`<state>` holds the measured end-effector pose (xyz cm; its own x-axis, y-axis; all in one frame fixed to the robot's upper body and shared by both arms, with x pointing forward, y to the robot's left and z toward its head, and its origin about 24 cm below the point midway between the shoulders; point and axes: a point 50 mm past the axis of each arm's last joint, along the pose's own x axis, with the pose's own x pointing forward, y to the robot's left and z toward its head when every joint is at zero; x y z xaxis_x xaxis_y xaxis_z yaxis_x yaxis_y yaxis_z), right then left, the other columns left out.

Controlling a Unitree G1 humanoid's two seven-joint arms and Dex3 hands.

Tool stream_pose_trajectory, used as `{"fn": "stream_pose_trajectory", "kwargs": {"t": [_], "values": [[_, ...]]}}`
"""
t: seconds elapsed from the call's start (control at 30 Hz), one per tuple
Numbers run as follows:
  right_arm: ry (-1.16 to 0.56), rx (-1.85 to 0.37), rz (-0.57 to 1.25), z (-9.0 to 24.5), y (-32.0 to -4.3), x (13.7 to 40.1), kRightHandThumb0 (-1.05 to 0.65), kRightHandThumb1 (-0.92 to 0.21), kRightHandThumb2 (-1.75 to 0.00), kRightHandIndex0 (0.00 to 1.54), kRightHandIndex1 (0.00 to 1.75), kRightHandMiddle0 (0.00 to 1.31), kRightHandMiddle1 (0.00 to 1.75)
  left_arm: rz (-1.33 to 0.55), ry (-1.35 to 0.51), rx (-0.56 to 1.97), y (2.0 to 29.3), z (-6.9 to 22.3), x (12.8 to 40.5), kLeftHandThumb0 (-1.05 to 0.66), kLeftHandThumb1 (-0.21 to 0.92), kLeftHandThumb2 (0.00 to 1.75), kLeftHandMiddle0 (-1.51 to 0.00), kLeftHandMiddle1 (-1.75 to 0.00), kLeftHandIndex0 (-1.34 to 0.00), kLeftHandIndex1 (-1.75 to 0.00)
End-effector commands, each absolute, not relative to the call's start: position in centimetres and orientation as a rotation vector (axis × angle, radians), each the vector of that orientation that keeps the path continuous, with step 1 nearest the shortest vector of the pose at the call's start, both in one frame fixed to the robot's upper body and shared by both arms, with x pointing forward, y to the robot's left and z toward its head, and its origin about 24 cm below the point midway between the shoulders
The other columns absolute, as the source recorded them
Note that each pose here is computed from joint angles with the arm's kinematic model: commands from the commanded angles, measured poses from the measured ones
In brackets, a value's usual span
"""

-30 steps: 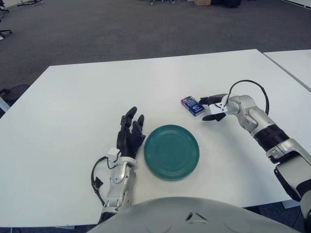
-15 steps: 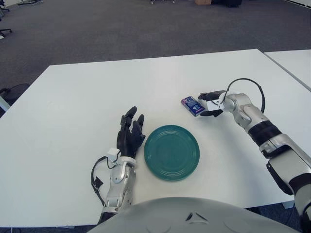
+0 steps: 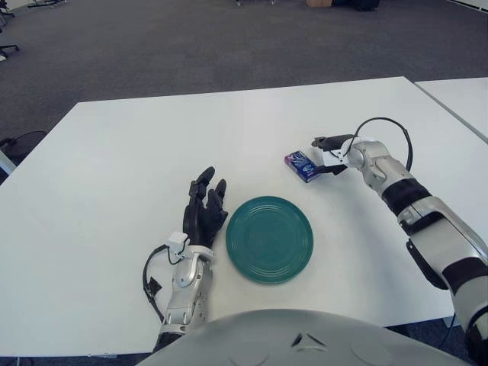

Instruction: Put the gum into the plate.

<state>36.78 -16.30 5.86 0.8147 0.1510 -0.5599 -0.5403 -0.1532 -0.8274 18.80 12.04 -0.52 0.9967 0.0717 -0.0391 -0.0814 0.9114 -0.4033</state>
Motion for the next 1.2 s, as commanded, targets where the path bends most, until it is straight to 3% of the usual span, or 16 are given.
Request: {"fn": "stream_pose_trajectory", "kwargs": {"t": [0.0,0.7,0.97,1.17], "values": [[0.284,-1.636,0.603,6.7,-15.9,37.5,-0.79,-0.92,-0.63,0.31,0.02,0.00,0.30,0.120,0.123,-0.474,11.1,-1.9,18.1,-0.71,0.92,0.84,-0.49,-0.03,-0.09,-0.81],[0.252,-1.648,0.662,7.3,-14.9,37.5,-0.82,-0.92,-0.58,0.33,0.02,0.00,0.40,0.113,0.117,-0.470,11.0,-1.9,18.0,-0.72,0.92,0.82,-0.49,-0.03,-0.09,-0.81],[0.260,-1.610,0.705,8.5,-14.2,36.2,-0.85,-0.92,-0.62,0.27,0.00,0.00,0.29,0.108,0.116,-0.470,10.8,-1.8,18.0,-0.71,0.92,0.84,-0.49,-0.03,-0.09,-0.80],[0.332,-1.361,0.663,9.1,-13.4,34.6,-0.88,-0.92,-0.67,0.29,0.01,0.00,0.22,0.095,0.115,-0.477,10.5,-1.8,18.2,-0.72,0.92,0.84,-0.48,-0.02,-0.08,-0.80]]}}
